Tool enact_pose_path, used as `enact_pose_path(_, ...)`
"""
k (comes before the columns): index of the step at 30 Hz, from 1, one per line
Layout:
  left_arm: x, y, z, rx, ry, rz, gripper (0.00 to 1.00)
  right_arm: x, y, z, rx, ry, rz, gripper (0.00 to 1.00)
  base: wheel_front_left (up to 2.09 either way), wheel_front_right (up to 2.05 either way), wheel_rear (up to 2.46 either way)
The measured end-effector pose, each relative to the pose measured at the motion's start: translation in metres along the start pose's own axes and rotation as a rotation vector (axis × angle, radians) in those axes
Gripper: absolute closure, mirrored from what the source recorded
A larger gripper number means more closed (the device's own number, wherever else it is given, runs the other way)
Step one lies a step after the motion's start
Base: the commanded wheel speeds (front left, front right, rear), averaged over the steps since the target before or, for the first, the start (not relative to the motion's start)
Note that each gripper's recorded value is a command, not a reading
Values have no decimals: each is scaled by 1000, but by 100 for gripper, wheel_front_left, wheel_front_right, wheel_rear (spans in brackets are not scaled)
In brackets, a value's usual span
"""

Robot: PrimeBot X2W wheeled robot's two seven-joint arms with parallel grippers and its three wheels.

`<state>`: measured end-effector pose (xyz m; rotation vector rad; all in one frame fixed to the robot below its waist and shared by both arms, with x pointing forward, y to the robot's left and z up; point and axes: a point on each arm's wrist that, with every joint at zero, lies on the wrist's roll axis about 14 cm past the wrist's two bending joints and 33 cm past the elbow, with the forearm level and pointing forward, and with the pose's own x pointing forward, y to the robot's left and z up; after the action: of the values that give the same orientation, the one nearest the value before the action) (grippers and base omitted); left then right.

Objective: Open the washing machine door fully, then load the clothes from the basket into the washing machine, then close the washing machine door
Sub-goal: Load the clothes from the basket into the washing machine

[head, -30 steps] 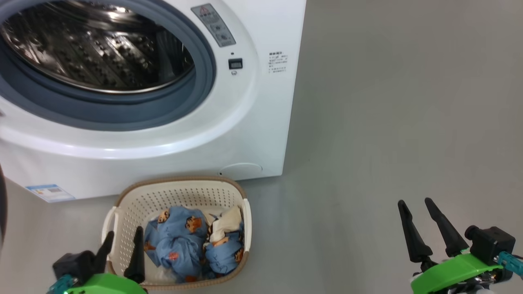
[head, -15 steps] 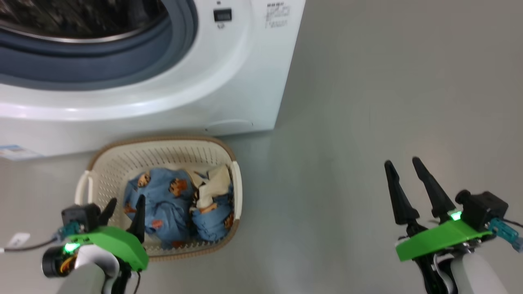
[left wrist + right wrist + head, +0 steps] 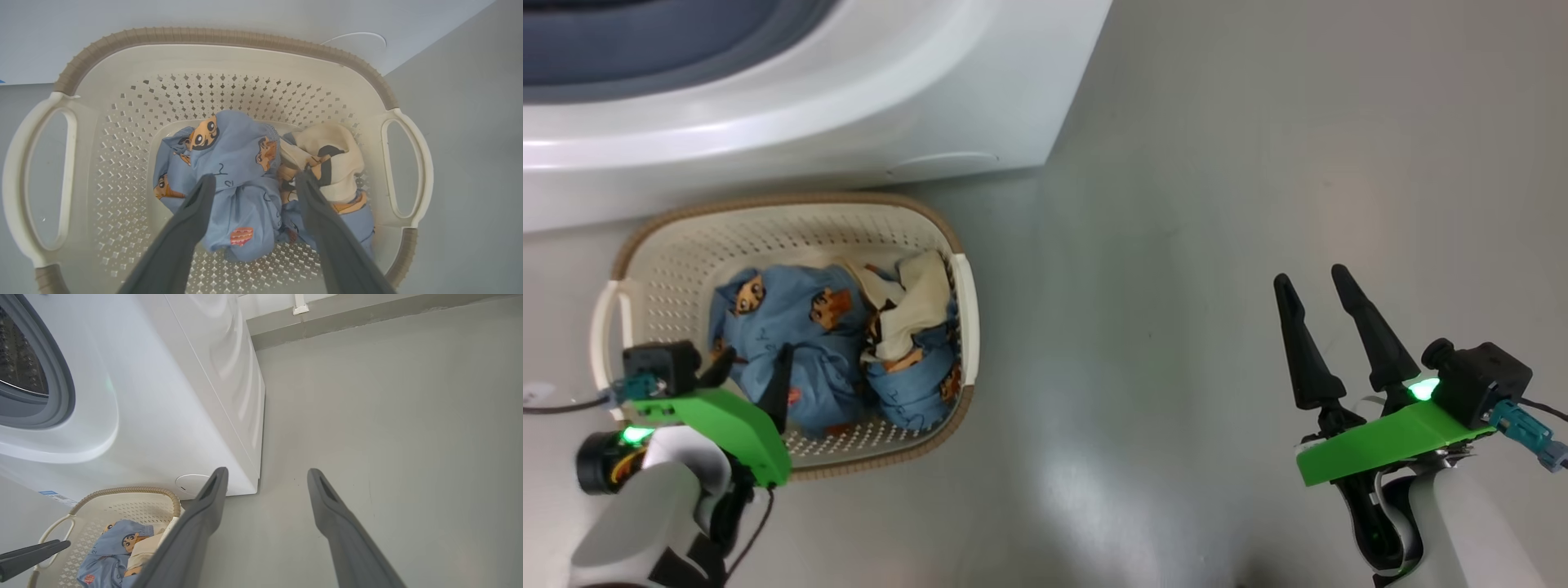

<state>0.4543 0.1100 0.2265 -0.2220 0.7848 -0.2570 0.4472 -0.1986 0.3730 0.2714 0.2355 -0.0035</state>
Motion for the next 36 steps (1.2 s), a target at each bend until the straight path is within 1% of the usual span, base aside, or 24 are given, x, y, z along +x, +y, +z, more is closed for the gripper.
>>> enact_pose_path(4, 10, 8, -11, 9, 47, 11, 0, 2, -4, -12, 0, 30, -9, 0, 0, 0, 0)
enact_pose_path(10, 25, 12, -22, 9, 108, 13, 0, 14, -4, -18, -4, 36, -3, 0, 0, 0, 0)
enact_pose_path(16, 35, 22, -33, 9, 167, 33, 0, 17, -4, -32, -4, 67, 0, 0, 0, 0, 0)
enact_pose_path(20, 38, 28, -41, -7, 208, 48, 0, 21, -3, -34, -5, 68, 5, 0, 0, 0, 0)
enact_pose_path(26, 46, 29, -49, -48, 264, 52, 0, 22, -2, -40, -14, 81, 8, 0, 0, 0, 0)
enact_pose_path(33, 52, 27, -57, -50, 312, 32, 0, 21, -4, -47, -12, 96, 0, 0, 0, 0, 0)
enact_pose_path(34, 52, 27, -57, -51, 315, 31, 2, 21, -5, -47, -12, 97, -1, 0, 0, 0, 0)
enact_pose_path(35, 53, 27, -58, -50, 318, 28, 52, 21, -5, -47, -12, 97, -2, 0, 0, 0, 0)
enact_pose_path(36, 53, 26, -57, -47, 319, 23, 74, 21, -5, -47, -12, 96, -2, 0, 0, 0, 0)
